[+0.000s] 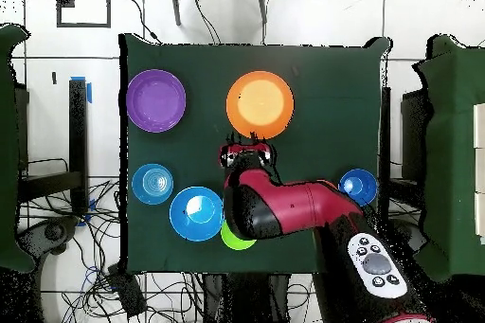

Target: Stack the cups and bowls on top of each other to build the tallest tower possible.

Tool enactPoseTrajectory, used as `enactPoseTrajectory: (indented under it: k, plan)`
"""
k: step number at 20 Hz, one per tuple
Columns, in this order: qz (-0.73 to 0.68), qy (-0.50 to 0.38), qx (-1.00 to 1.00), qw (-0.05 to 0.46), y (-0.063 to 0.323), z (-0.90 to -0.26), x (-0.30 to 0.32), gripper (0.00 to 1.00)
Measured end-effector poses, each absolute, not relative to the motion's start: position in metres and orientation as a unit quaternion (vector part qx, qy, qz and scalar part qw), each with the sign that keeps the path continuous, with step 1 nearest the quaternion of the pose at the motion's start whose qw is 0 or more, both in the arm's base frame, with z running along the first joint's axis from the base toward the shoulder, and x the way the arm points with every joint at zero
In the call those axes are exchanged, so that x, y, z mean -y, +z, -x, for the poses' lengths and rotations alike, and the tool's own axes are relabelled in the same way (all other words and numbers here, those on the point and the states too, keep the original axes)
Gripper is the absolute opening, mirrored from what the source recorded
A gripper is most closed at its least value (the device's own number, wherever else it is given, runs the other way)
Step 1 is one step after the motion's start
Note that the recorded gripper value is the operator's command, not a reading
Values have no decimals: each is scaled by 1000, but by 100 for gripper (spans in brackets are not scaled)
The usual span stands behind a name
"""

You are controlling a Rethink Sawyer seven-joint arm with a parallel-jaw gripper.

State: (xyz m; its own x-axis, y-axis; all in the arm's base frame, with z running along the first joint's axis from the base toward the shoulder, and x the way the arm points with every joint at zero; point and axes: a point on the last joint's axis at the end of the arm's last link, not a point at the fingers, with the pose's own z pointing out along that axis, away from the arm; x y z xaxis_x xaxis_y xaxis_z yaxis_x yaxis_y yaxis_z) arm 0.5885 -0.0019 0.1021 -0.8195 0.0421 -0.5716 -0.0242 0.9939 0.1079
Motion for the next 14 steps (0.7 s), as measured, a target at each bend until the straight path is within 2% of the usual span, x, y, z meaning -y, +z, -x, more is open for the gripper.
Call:
enactPoseTrajectory:
  k: [14]
  plan:
    - [29, 54, -948, 311, 112, -604, -55, 100]
